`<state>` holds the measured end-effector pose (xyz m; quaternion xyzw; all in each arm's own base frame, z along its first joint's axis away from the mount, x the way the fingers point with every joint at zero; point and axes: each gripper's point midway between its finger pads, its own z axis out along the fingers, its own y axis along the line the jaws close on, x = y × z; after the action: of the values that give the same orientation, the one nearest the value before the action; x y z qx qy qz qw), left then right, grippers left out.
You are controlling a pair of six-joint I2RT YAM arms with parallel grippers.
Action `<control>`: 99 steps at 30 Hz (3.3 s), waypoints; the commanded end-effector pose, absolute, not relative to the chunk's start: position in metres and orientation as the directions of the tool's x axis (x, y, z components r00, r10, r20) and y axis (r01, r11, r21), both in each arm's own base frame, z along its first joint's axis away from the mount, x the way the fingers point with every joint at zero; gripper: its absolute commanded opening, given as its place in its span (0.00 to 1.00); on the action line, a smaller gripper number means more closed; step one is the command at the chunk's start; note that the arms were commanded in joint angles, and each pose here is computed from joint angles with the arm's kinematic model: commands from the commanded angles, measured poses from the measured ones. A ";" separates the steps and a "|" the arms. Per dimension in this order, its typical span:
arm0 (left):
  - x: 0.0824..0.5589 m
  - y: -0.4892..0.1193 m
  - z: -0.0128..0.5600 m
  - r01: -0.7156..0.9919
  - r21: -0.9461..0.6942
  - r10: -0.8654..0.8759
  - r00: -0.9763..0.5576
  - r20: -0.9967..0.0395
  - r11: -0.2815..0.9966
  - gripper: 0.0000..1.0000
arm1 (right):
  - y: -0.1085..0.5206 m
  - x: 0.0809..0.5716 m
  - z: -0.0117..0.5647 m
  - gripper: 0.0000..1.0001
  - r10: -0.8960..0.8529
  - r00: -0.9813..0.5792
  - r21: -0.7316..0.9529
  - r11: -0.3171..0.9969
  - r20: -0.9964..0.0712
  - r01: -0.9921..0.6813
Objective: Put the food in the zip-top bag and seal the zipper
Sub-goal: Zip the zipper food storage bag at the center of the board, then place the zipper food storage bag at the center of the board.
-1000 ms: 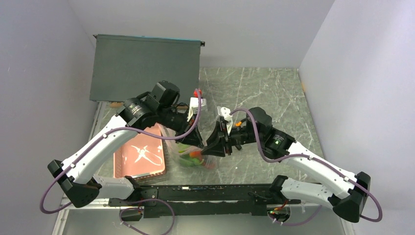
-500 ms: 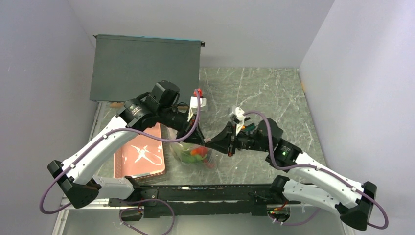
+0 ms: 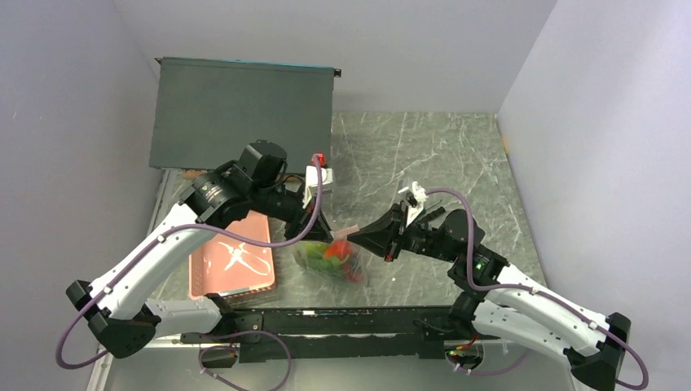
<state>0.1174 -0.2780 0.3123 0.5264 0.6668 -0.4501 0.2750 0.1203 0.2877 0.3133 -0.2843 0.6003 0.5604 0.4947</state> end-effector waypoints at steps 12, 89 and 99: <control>0.121 -0.266 0.330 0.959 -0.253 0.380 -0.281 -0.881 0.124 0.00 | 0.301 0.107 0.350 0.63 -0.046 -0.242 0.237 0.094 -0.969 -0.967; 0.121 -0.189 0.353 0.855 -0.197 0.232 -0.340 -0.911 0.479 0.76 | 0.234 0.092 0.349 0.00 0.223 -0.043 0.099 0.249 -0.974 -0.963; 0.097 -0.156 0.401 0.795 -0.250 -0.095 -0.238 -0.967 0.553 0.80 | 0.247 0.025 0.314 0.00 0.159 -0.086 0.060 -0.162 -0.984 -0.985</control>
<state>0.0951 -0.1625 0.3757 0.3232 0.7041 -0.3699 0.5128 0.0505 0.2456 0.3056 -0.4340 0.4952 0.5590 0.5039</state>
